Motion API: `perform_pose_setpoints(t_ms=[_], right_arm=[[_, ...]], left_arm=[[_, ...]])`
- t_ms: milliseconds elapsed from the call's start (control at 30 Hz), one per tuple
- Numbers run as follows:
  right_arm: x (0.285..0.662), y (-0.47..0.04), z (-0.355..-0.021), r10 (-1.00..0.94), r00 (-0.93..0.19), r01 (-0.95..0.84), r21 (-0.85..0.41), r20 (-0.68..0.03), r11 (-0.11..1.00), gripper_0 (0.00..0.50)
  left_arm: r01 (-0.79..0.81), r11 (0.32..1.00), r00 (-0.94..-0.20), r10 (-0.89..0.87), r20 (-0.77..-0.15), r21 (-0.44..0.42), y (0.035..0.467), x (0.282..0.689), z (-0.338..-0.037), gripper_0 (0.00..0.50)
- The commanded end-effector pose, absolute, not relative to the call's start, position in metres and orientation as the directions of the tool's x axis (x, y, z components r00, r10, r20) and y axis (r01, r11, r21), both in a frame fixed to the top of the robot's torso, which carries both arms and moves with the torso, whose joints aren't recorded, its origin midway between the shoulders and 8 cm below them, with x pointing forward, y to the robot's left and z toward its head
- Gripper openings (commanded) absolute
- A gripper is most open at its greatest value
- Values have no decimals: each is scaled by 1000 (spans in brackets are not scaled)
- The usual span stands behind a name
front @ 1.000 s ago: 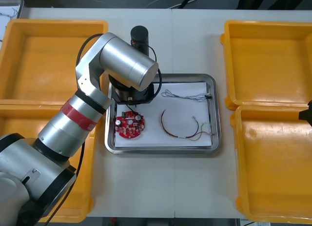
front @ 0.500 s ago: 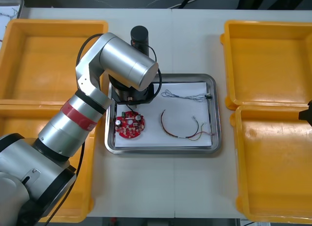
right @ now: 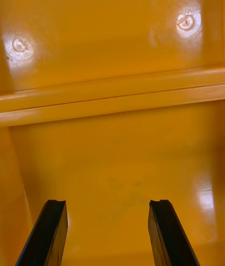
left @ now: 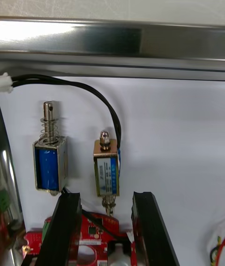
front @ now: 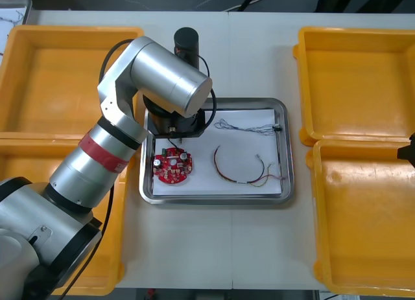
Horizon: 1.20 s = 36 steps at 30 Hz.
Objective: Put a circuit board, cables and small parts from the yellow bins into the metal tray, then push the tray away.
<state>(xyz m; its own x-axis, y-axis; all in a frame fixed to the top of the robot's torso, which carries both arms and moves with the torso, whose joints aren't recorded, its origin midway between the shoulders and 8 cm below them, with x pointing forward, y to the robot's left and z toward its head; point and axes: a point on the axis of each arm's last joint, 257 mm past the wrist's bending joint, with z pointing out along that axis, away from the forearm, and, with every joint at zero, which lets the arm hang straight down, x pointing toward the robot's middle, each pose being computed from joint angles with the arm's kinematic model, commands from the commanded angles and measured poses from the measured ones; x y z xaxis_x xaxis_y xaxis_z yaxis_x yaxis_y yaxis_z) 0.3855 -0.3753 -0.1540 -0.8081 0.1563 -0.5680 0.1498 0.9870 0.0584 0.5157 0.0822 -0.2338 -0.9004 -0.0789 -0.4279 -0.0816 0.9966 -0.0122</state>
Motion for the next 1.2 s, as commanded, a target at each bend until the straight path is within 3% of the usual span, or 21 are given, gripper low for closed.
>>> perform_pose_setpoints(t_ms=[33, 333, 633, 833, 1200], right_arm=[[381, -388, -141, 159, -790, 176, 30, -592, 984, 500], [381, -388, -141, 159, -790, 176, 30, -592, 984, 500], [381, -388, -141, 159, -790, 176, 30, -592, 984, 500], [381, -388, -131, 148, -775, 168, 26, -614, 985, 500], [379, -368, -124, 74, -782, 77, 21, -618, 997, 500]], left_arm=[[15, 999, -900, -9, -437, -51, 64, 507, -207, 317], [25, 996, -899, -13, -439, -82, 82, 494, -162, 319], [65, 984, -859, -31, -511, -169, 121, 502, -109, 319], [63, 990, -848, -15, -530, -129, 165, 504, -95, 366], [62, 997, -860, 34, -509, -39, 258, 492, -90, 384]])
